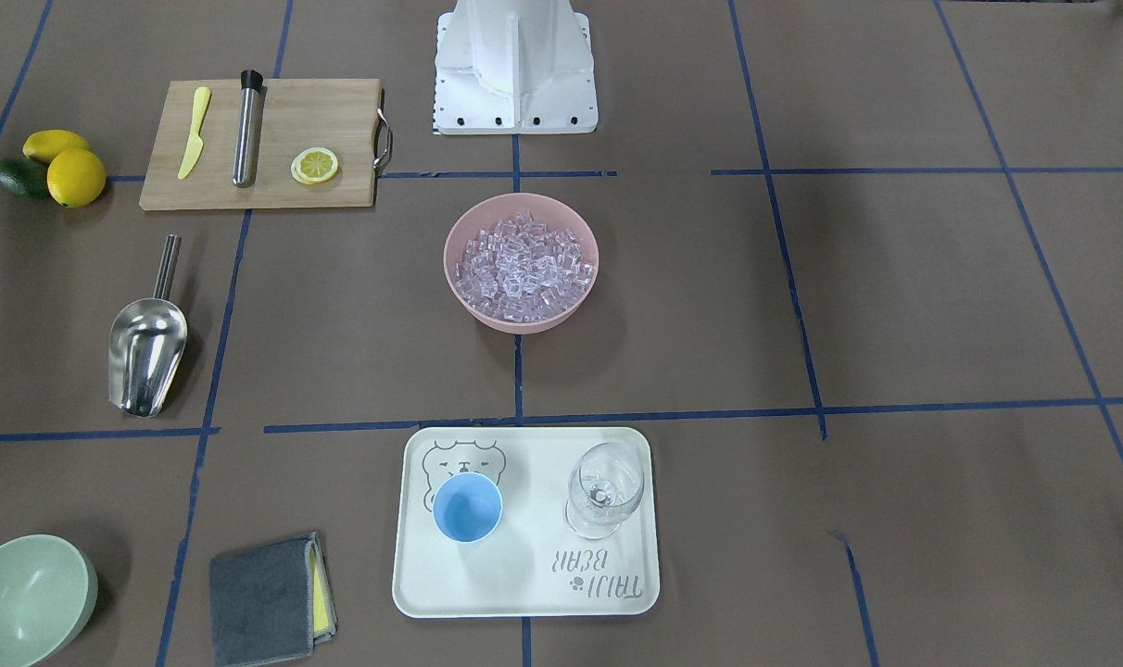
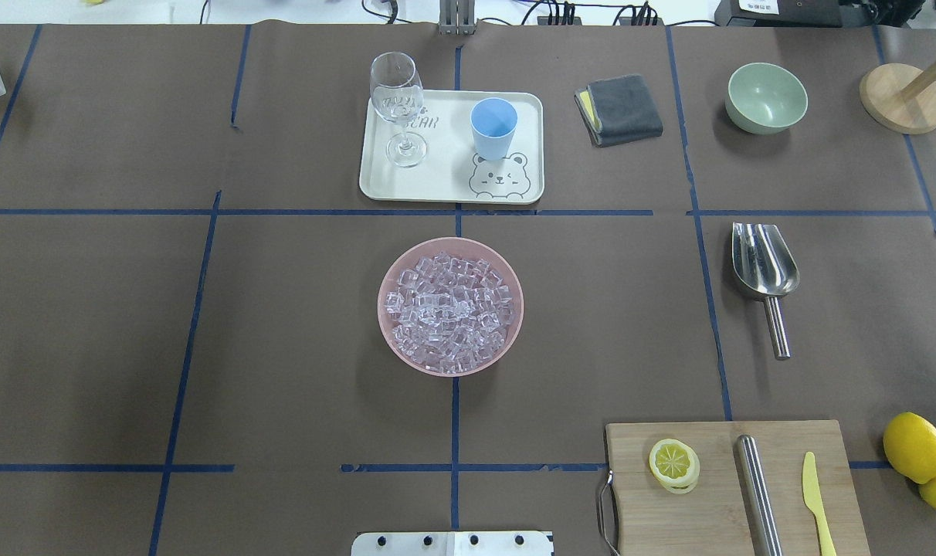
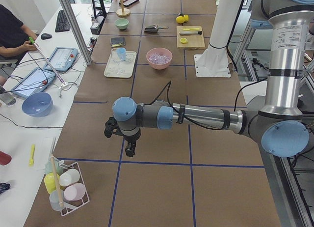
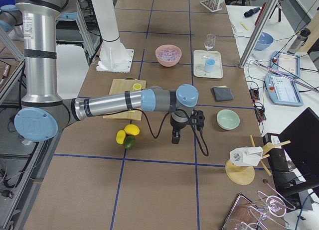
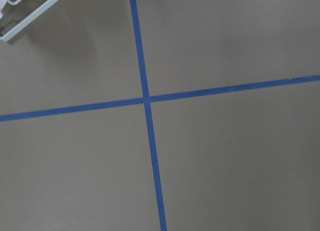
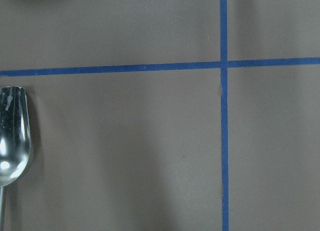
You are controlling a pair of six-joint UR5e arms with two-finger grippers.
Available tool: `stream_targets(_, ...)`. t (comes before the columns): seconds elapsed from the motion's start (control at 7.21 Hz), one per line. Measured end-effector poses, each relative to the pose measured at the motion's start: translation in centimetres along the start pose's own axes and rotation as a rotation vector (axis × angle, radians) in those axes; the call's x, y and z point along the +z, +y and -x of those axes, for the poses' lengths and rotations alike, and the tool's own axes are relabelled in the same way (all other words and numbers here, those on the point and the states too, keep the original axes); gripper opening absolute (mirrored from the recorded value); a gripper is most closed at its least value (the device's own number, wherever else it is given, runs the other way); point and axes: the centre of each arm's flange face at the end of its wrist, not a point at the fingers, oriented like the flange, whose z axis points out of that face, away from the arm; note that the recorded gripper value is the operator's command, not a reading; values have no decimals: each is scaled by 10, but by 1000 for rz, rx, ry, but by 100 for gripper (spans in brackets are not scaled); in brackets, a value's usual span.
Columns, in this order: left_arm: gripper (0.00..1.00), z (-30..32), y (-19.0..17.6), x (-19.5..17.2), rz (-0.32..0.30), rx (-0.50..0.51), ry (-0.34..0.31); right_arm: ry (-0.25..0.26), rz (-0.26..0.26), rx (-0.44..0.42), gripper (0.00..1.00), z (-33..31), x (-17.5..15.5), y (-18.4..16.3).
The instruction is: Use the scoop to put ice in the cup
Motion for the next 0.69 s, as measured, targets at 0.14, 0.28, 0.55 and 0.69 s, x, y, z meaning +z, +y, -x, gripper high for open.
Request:
stream_targets(0.14, 100, -4, -3, -4, -11, 14, -3, 13, 12, -2, 100, 0, 6, 0)
stream_targets(0.28, 100, -9, -5, -9, -29, 34, -10, 18, 20, 2, 100, -2, 11, -1)
stream_targets(0.55, 100, -14, -5, -13, -45, 51, -15, 19, 20, 0, 100, 1, 11, -4)
stream_targets(0.69, 100, -18, -4, -16, -52, 62, -15, 18, 17, -5, 100, 2, 10, -5)
